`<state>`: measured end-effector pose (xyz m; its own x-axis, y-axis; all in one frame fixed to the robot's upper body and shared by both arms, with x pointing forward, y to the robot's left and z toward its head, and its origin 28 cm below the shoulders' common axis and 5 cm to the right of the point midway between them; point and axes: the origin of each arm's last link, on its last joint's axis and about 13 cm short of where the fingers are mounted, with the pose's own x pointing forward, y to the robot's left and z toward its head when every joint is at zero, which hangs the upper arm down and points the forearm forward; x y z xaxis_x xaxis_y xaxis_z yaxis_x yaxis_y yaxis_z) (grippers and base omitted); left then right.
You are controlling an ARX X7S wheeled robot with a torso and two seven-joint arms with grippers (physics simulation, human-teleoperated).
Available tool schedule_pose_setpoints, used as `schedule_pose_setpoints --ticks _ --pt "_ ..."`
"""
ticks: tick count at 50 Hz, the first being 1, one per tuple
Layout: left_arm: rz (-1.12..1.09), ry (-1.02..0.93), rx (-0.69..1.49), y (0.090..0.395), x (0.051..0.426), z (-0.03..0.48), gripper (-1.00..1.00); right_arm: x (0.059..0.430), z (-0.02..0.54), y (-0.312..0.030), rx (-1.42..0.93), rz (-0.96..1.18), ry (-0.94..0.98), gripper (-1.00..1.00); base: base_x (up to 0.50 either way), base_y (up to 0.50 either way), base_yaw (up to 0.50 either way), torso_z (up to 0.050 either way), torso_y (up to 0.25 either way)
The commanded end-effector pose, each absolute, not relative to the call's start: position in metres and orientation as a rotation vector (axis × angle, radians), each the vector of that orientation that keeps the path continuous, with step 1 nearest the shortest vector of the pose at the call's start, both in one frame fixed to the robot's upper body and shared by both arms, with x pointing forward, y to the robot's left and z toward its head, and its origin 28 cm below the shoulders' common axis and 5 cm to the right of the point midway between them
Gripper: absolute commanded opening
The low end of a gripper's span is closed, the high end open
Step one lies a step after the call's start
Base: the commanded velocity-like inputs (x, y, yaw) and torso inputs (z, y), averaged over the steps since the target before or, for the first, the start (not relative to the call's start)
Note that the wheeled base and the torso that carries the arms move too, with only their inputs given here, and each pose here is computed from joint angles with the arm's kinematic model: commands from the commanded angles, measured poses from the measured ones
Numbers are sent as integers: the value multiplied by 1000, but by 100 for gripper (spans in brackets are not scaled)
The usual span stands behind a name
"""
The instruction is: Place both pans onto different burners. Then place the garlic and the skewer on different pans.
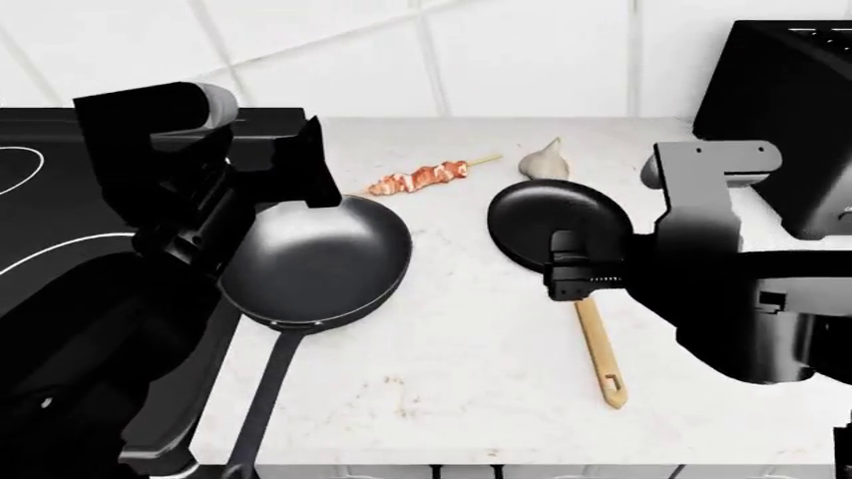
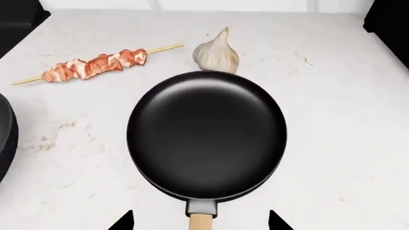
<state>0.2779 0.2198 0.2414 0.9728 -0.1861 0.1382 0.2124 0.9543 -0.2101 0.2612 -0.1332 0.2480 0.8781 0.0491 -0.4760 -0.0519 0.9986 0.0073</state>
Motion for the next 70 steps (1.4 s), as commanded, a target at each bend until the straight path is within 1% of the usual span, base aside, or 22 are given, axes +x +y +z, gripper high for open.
schedule_pose_setpoints --ticks 1,9,27,45,56,57,62,70 --pt "-187 -109 -231 221 282 238 100 273 231 -140 -94 70 555 100 0 0 0 0 0" --pt "-184 -106 -232 221 283 237 100 277 219 -137 -81 101 586 100 0 0 0 0 0" --pt "-177 -108 -246 222 285 237 100 291 197 -141 -28 99 653 100 0 0 0 0 0" --pt "-181 -104 -245 222 284 236 100 291 179 -138 38 124 703 100 0 0 0 0 1" --pt "-173 -102 -251 223 285 235 100 291 175 -140 15 115 708 100 0 0 0 0 0" --pt "-173 -102 -251 223 285 235 100 291 175 -139 3 120 705 -100 0 0 0 0 0" --pt "-174 -103 -251 223 285 235 100 289 180 -139 -58 144 679 -100 0 0 0 0 0" --pt "-175 -111 -249 223 283 237 100 286 186 -139 -87 136 653 -100 0 0 0 0 0"
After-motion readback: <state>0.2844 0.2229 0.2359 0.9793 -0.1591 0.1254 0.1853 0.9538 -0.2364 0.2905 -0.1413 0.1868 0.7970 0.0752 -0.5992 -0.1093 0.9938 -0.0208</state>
